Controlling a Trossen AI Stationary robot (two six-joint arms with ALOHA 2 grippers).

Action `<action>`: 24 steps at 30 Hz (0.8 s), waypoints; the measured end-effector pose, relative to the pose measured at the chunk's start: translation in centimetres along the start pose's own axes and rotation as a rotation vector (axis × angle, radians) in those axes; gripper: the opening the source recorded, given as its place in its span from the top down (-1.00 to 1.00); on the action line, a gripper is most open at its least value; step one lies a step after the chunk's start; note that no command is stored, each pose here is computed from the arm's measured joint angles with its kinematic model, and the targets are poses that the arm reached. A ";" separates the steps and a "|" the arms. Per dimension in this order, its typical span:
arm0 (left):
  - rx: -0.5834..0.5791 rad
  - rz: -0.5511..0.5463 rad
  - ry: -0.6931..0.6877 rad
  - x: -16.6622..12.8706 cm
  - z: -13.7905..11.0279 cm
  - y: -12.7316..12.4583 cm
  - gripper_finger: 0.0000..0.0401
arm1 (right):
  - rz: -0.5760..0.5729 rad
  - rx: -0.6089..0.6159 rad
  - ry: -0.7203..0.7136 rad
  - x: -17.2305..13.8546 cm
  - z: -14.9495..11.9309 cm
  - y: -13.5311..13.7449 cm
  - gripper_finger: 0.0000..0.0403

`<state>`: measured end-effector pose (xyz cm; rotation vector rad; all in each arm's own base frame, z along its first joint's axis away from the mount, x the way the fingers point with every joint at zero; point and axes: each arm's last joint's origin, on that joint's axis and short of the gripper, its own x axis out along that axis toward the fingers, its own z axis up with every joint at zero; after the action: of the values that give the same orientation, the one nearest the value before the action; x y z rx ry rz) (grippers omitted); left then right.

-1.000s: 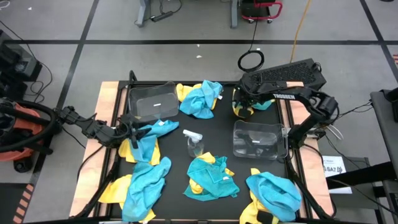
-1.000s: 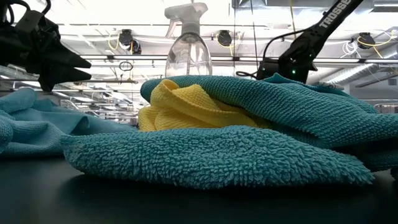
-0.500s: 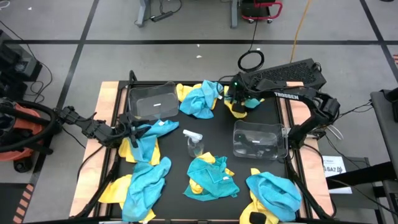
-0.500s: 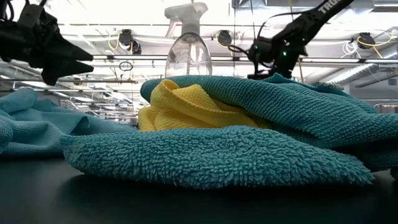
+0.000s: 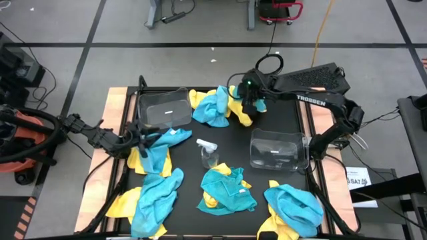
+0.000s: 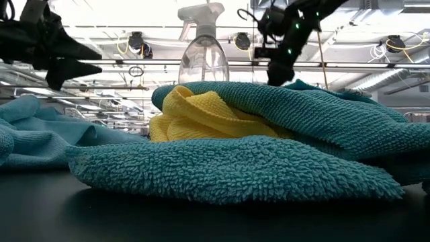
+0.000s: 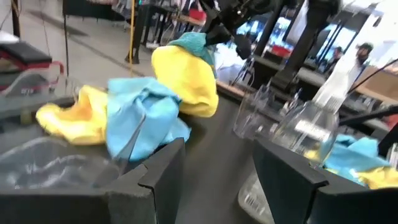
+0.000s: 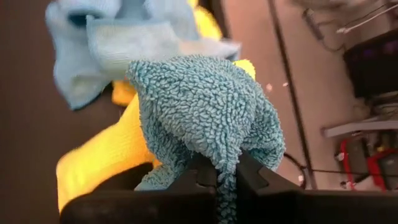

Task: Sort microfiber towel by color & place in baskets
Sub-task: Put the blue microfiber towel into the top transparent bin

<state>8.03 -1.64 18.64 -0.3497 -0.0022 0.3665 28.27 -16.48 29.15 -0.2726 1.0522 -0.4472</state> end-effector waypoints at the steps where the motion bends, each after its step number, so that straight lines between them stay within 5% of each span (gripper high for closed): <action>1: 0.007 -0.004 -0.012 0.0 0.2 -0.1 0.02 | -0.005 -0.002 -0.001 -0.5 0.3 -0.2 1.00; 6: 0.038 -0.015 -0.050 0.0 0.6 -0.2 0.02 | 0.065 -0.011 0.122 -2.8 0.2 -0.6 1.00; 15: 0.054 0.008 -0.049 0.0 0.5 -0.1 0.02 | 0.110 0.030 0.629 -3.3 -5.1 0.0 1.00; 24: 0.060 0.033 -0.052 0.0 0.5 0.0 0.02 | 0.220 0.093 0.635 2.4 -10.3 1.3 0.82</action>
<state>8.01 -1.51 19.13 -0.2811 -0.0364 0.4078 20.47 -16.53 21.86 0.0812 1.6561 -0.3890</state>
